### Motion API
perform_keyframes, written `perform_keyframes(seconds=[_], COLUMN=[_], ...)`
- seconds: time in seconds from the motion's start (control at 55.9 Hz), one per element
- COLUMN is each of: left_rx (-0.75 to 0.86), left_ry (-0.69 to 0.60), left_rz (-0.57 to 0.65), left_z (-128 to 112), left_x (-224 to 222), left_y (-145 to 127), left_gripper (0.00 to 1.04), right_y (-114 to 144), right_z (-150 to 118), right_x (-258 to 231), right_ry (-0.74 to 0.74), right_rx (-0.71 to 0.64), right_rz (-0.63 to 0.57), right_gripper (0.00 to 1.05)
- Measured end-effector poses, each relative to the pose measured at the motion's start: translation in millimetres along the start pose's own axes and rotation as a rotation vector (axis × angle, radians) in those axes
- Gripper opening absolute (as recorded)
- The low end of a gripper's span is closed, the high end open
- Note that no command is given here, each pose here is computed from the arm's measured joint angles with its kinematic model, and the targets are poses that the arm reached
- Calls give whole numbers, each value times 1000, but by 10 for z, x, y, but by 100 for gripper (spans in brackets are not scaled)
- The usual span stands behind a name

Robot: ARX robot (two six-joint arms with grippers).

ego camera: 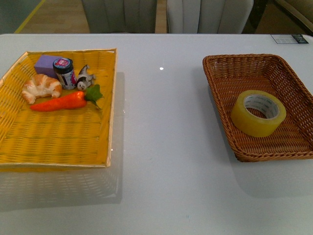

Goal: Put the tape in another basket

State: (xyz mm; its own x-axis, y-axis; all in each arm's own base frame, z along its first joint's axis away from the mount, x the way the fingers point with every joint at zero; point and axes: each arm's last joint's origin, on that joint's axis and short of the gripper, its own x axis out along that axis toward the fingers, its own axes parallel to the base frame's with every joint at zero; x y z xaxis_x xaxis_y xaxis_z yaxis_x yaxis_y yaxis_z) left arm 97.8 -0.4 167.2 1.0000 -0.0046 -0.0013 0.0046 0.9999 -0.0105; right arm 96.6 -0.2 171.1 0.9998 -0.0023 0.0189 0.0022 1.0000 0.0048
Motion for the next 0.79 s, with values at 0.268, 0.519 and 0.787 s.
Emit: perform_keyframes(seconds=[0.268, 0.519, 0.787], left_rx=[2, 2, 2], left_ry=[0, 0, 0], left_rz=[0, 0, 0], left_z=[0, 0, 0], left_x=[0, 0, 0], left_y=[0, 0, 0], left_gripper=[96, 96, 96], right_y=[0, 0, 0], right_z=[0, 0, 0], right_x=[0, 0, 0], right_ry=[0, 0, 0], right_rx=[0, 0, 0], right_rz=[0, 0, 0], right_gripper=[96, 96, 96])
